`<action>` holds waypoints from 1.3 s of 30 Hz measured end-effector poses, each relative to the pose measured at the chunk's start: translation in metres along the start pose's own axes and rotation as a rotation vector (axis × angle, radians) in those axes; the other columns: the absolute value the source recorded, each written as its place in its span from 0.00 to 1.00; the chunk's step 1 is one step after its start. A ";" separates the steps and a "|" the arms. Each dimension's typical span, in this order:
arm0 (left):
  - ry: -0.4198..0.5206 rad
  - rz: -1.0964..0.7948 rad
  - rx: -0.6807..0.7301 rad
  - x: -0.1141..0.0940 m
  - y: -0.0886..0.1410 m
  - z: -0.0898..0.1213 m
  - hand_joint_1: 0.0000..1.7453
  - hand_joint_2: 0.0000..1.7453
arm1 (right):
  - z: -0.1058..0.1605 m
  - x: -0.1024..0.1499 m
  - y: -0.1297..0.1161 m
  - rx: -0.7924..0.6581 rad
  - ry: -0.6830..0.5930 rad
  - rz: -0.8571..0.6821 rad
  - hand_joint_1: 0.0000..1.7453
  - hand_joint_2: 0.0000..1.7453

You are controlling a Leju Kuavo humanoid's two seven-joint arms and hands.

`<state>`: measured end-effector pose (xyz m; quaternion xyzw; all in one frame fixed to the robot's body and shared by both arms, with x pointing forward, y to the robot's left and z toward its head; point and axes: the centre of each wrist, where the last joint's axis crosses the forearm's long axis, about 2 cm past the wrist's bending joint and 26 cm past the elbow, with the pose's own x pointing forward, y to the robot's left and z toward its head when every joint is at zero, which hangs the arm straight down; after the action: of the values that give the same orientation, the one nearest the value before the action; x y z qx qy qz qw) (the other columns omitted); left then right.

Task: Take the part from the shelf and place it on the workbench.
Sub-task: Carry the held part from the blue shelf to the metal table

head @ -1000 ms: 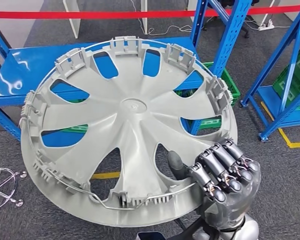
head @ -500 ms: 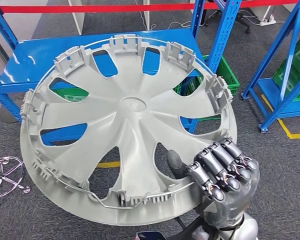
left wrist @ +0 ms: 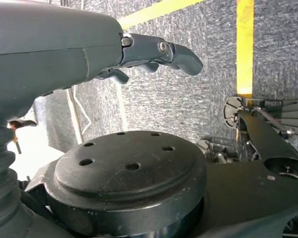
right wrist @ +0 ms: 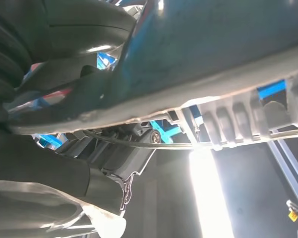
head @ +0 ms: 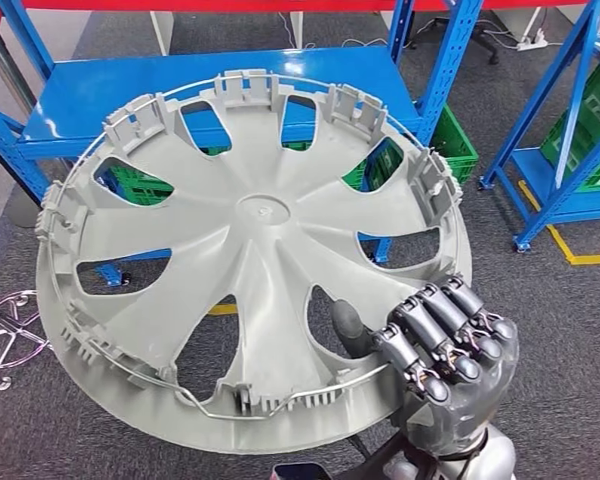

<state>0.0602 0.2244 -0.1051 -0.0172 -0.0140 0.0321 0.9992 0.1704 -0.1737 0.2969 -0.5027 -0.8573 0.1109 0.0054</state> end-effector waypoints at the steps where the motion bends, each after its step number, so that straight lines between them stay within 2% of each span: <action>1: -0.001 -0.003 0.000 0.000 0.000 0.000 0.00 1.00 | 0.000 0.000 0.000 -0.002 -0.002 0.000 1.00 1.00; 11: -0.010 -0.018 0.016 0.003 0.004 0.000 0.00 1.00 | -0.001 0.000 0.001 -0.003 -0.003 -0.001 1.00 1.00; 21: 0.001 -0.036 0.020 -0.003 0.002 0.000 0.00 1.00 | -0.001 0.001 0.002 -0.004 -0.003 -0.002 1.00 1.00; 39: -0.024 -0.059 0.025 0.006 0.004 0.000 0.00 1.00 | -0.003 0.002 0.003 -0.007 -0.002 -0.004 1.00 1.00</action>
<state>0.0661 0.2288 -0.1047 -0.0038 -0.0261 0.0032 0.9996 0.1720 -0.1700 0.2989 -0.5010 -0.8586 0.1085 0.0030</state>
